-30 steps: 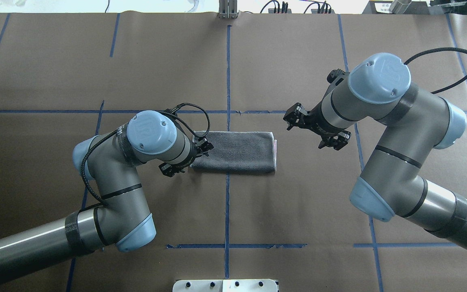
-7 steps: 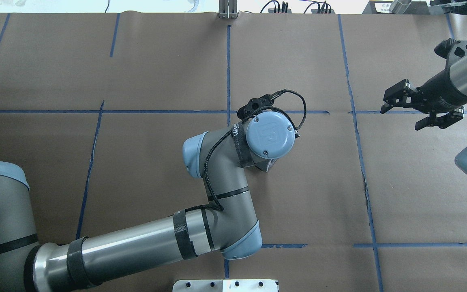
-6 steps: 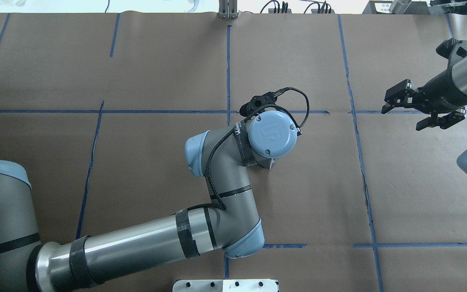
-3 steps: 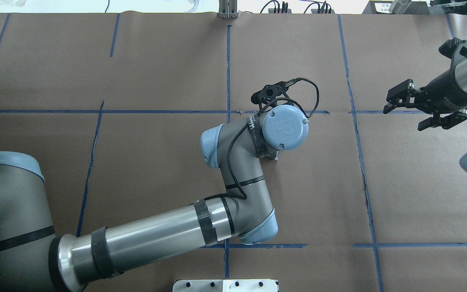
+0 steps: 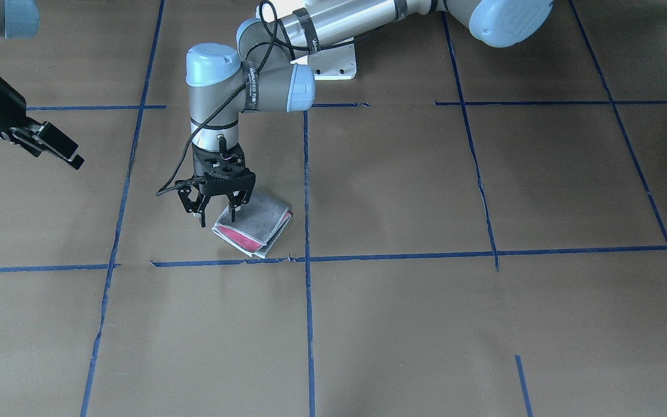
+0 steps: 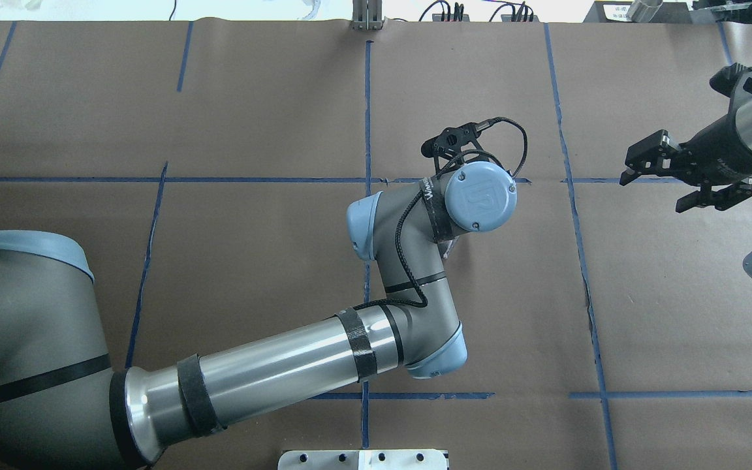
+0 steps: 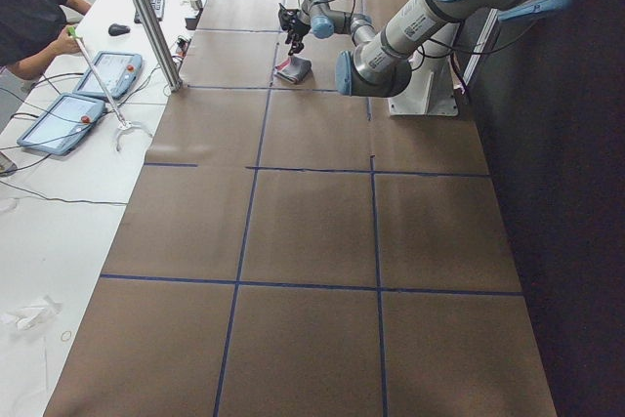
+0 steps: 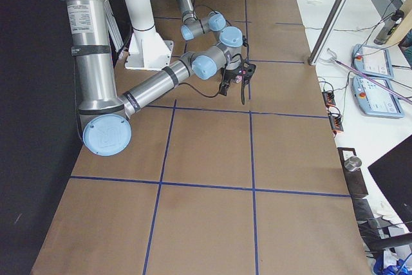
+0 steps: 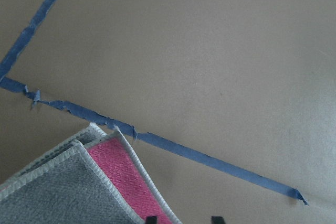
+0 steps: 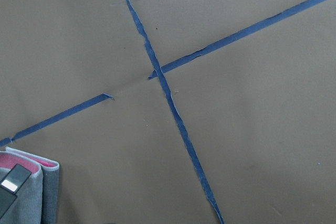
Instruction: Fold towel twice with both arms
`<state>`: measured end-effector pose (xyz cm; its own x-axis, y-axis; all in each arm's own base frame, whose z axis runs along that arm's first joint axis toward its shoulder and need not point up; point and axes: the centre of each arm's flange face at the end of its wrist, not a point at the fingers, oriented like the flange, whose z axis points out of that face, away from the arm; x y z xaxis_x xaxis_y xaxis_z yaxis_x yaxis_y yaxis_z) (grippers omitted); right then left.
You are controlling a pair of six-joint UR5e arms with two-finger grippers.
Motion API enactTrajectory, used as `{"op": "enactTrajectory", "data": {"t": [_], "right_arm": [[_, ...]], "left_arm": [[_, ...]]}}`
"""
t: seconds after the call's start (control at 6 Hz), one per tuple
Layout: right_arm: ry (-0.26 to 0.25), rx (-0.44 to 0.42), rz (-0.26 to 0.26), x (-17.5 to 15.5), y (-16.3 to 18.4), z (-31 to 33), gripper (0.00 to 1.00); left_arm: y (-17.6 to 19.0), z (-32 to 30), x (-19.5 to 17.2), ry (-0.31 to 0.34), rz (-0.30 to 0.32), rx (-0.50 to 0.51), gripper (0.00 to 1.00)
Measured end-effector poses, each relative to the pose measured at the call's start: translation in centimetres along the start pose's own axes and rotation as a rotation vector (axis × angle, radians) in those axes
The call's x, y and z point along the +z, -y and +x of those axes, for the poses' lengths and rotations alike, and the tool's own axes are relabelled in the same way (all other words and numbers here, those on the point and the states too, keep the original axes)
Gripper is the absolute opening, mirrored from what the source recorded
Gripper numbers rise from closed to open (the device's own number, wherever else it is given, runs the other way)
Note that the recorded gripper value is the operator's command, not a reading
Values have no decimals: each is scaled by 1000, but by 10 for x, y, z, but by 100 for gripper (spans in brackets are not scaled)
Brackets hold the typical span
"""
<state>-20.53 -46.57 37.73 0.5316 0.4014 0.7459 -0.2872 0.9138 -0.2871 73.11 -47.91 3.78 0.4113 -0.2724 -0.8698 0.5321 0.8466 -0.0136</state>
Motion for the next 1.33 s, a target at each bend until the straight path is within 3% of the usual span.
{"op": "enactTrajectory", "data": {"t": [0.33, 0.67, 1.33], "right_arm": [[0, 5, 2, -2, 1, 4, 100], [1, -23, -4, -5, 5, 13, 100], [-9, -209, 10, -24, 31, 62, 100]], "left_arm": [[24, 3, -25, -47, -52, -13, 100], [72, -64, -61, -50, -160, 18, 100], [198, -314, -154, 21, -324, 380, 100]]}}
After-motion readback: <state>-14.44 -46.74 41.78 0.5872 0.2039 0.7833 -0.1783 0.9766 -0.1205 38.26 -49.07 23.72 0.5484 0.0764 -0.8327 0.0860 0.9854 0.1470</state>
